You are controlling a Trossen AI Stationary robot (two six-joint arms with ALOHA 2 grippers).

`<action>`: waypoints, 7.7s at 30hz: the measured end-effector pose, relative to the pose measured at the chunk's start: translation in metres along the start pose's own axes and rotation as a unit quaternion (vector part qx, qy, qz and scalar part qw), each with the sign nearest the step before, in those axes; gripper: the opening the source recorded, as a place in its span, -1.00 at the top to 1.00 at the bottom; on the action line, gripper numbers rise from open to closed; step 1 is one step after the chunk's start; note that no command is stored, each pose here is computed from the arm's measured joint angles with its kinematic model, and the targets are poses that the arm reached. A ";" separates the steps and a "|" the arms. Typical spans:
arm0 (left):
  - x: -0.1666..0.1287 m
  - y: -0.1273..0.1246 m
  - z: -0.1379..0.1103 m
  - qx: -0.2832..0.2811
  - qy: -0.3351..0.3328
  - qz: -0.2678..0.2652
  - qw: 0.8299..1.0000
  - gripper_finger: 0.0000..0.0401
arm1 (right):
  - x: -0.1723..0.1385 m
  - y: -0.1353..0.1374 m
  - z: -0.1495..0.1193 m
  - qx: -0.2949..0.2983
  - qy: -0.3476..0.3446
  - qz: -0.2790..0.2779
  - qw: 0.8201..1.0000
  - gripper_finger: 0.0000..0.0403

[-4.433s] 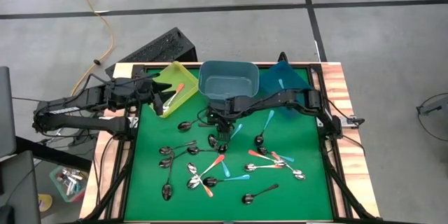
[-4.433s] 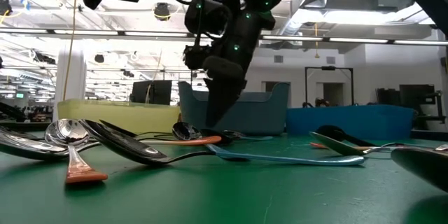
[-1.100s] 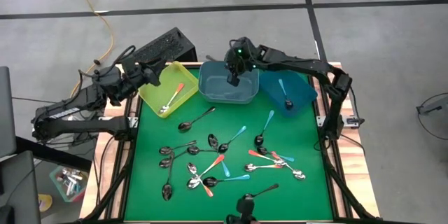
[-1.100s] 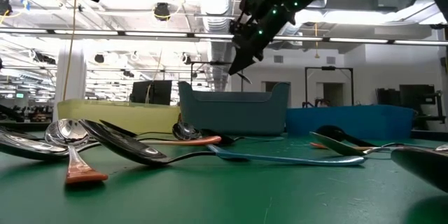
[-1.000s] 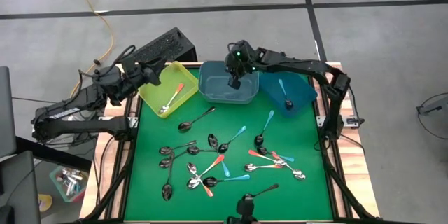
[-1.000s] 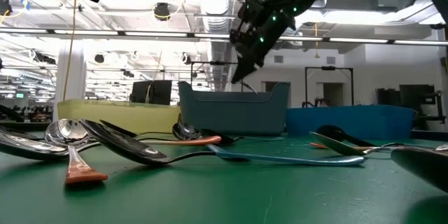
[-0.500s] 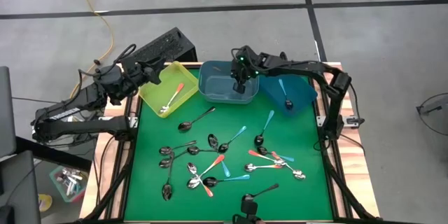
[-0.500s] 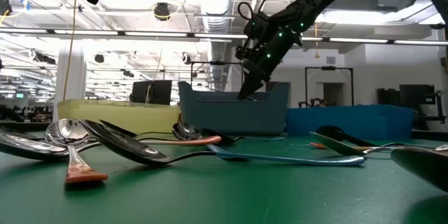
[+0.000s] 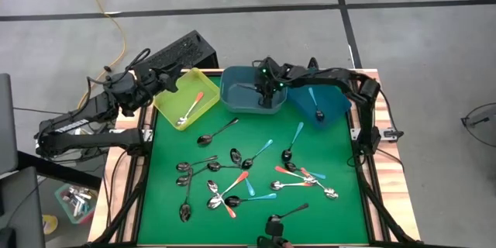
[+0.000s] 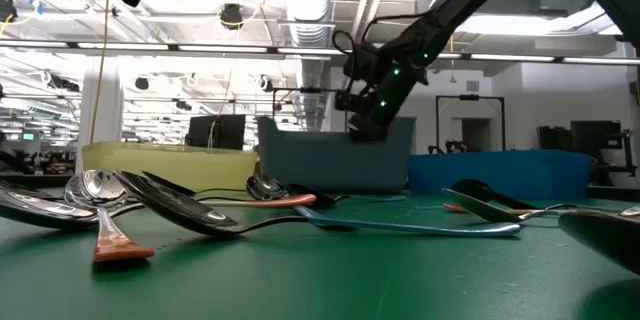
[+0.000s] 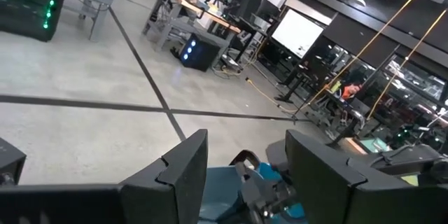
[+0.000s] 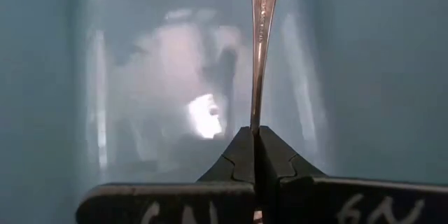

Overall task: Sort silverware by color (type)
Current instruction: Put the black spoon into the light blue bin

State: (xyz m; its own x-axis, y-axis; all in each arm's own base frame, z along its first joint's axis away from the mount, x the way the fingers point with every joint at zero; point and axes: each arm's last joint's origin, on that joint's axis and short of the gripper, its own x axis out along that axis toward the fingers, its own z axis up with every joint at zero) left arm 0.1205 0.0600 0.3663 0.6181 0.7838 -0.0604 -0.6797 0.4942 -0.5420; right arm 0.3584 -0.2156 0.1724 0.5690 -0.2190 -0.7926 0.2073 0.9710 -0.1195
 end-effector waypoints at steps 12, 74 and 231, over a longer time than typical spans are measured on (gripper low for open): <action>0.000 0.000 0.000 0.001 -0.002 0.004 1.000 0.12 | -0.002 -0.005 0.001 0.012 -0.006 -0.011 1.000 0.84; -0.007 -0.006 -0.098 0.249 0.521 -0.216 0.787 0.12 | -0.221 0.143 0.121 -0.004 0.138 0.121 0.983 0.57; -0.024 -0.016 -0.020 0.228 0.087 -0.346 0.906 1.00 | -0.201 0.139 0.216 0.051 -0.482 0.122 0.866 -0.14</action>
State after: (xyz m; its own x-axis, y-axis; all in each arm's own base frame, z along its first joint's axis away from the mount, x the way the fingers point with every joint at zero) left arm 0.1246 0.0254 0.3595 0.9845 0.1754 0.0083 -0.1737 0.9796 -0.1014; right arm 0.4447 -0.0578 0.4441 0.9955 -0.0353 0.0874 0.0289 0.9969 0.0734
